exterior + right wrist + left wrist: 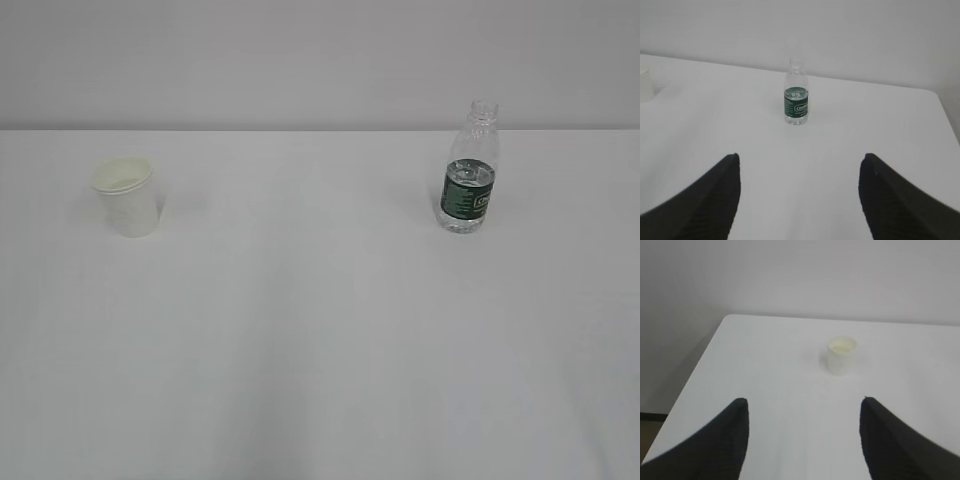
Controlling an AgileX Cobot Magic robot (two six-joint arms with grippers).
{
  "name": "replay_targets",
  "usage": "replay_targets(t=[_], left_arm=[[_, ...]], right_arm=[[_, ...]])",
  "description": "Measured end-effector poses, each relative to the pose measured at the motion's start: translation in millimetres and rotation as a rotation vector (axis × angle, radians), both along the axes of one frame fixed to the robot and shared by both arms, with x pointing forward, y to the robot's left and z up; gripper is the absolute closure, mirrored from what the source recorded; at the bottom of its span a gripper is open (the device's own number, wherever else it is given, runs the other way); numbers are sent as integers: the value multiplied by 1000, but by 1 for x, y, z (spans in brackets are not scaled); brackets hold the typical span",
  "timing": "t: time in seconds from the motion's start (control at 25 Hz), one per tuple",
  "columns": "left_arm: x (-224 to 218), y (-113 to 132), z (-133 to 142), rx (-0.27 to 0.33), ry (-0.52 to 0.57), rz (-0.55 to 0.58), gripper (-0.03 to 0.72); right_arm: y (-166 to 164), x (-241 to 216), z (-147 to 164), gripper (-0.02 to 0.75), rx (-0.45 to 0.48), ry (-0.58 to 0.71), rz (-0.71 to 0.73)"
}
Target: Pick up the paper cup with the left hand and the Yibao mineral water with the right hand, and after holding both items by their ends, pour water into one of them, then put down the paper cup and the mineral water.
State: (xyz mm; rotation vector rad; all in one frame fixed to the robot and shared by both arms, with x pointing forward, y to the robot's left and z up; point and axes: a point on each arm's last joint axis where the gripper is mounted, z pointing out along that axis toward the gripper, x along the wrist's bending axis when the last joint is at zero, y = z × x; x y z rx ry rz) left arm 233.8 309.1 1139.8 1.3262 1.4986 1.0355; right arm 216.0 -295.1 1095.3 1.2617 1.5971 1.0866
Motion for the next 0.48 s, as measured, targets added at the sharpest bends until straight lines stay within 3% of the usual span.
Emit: replay_targets(t=[0.48], left_arm=[[-30, -6, -42, -17, 178, -71, 202]], right_arm=[[-4, -8, -21, 184, -34, 171, -28]])
